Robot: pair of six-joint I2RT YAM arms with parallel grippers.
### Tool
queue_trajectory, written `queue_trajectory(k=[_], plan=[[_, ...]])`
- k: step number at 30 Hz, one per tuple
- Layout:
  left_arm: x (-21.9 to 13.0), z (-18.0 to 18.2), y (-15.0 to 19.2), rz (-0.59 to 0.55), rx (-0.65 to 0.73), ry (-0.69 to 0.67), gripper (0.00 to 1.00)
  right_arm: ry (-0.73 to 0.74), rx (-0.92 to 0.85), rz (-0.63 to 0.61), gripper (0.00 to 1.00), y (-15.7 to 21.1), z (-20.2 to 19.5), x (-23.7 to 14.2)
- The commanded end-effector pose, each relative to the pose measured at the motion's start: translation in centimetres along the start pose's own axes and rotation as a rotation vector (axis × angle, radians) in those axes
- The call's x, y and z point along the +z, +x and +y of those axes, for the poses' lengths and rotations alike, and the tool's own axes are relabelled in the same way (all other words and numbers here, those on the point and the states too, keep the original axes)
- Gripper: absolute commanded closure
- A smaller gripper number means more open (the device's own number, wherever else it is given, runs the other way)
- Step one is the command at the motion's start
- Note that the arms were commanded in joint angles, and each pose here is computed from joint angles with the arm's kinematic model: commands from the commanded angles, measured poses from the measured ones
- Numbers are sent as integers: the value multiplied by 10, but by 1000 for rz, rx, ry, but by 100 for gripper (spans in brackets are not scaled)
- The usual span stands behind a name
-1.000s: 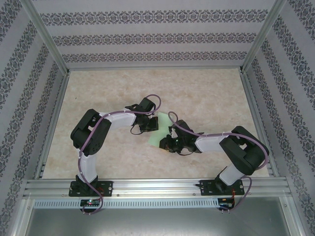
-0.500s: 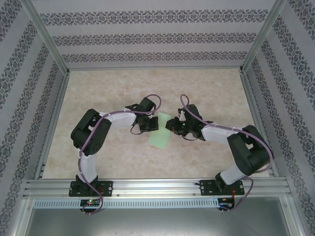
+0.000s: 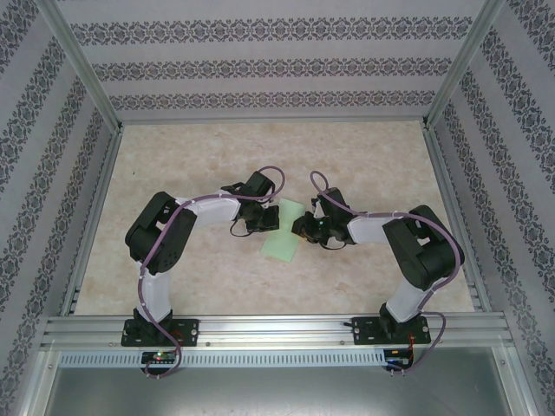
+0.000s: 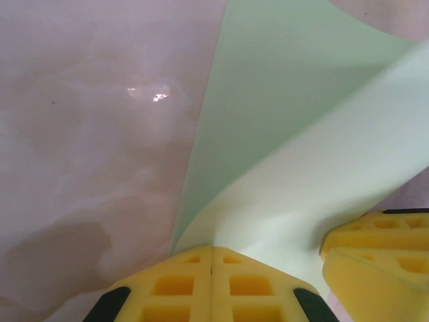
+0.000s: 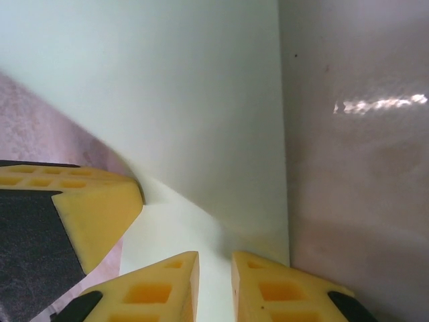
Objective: Fold a paper plane with a square sheet of paper (pick it up from the middle)
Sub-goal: Fold the square sheet of paper in half at the center of the table.
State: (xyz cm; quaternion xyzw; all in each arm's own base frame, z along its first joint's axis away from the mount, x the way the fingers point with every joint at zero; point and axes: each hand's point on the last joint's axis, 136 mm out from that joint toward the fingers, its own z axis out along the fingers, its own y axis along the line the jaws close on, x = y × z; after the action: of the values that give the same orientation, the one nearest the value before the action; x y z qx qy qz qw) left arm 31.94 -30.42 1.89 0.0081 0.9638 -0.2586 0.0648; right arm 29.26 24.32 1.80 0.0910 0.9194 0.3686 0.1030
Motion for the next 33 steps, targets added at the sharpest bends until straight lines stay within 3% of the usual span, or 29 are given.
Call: queue_trajectory(k=[1,7,21,29,33], plan=[[16,17,23,76,2,-69,100,-23,-20,-36,79,-11,14,-11],[15,15,23,74,3,-67,100,-79,-70,-67,79,-33,42,-19],[15,17,23,75,2,-73,100,28,8,-36,79,-36,-9,13],[15,18,24,78,6,-79,100,-79,-51,-96,77,-56,35,-16],[15,18,23,77,6,-77,100,-73,-46,-91,77,-63,29,-15]])
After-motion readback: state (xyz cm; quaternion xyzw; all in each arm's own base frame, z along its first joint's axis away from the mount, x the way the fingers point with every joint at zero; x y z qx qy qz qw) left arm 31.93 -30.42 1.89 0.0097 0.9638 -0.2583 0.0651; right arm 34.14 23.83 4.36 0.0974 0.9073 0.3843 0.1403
